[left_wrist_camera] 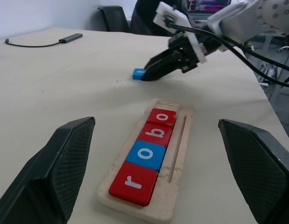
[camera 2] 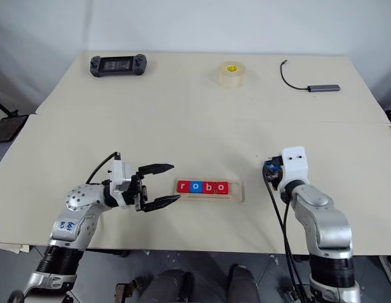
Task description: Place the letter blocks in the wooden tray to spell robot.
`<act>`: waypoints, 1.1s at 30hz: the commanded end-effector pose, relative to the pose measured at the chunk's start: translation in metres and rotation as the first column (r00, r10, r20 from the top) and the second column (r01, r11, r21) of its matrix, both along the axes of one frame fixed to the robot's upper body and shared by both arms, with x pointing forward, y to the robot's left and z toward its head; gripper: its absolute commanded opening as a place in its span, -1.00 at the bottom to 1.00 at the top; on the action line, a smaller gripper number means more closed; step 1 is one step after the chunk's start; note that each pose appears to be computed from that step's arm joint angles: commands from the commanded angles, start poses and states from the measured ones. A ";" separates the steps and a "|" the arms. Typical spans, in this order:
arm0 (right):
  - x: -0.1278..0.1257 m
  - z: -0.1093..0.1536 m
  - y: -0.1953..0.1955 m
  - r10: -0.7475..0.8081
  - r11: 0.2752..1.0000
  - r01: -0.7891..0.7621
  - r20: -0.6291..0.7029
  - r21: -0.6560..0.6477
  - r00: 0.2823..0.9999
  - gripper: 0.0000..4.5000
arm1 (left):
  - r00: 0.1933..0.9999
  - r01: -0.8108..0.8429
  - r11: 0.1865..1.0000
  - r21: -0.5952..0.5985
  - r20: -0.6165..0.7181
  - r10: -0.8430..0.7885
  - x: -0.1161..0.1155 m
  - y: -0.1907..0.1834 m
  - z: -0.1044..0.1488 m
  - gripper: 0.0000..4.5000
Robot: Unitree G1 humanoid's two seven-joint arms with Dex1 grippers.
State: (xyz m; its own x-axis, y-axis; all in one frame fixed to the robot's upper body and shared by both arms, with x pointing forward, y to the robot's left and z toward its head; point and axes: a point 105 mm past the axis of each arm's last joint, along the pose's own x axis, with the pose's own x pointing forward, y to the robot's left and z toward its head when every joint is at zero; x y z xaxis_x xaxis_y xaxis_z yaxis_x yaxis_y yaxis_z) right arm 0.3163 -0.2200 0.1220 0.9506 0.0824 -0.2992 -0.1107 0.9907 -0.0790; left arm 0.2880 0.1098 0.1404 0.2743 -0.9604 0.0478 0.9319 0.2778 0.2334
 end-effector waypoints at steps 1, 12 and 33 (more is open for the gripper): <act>-0.027 0.014 0.003 0.028 1.000 -0.028 0.037 0.003 0.999 -0.35 | 0.999 0.026 1.000 -0.011 0.022 -0.026 0.000 -0.002 0.006 1.00; -0.054 -0.011 0.009 0.151 0.987 -0.148 -0.049 0.058 0.987 0.57 | 0.998 0.054 0.999 -0.002 0.029 -0.054 0.008 -0.004 0.010 1.00; -0.007 0.012 -0.042 0.828 0.338 -0.893 -0.357 -0.298 0.432 0.97 | 0.998 0.032 0.999 0.009 0.056 -0.032 -0.005 0.000 0.009 1.00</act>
State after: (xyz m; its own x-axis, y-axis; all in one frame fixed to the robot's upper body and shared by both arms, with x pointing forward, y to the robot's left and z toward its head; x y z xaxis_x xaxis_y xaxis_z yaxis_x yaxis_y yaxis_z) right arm 0.3094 -0.2612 0.1343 0.4149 0.6777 -0.6071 -0.9057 0.2442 -0.3464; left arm 0.2882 0.1102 0.1416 0.2505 -0.9670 0.0459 0.9345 0.2540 0.2495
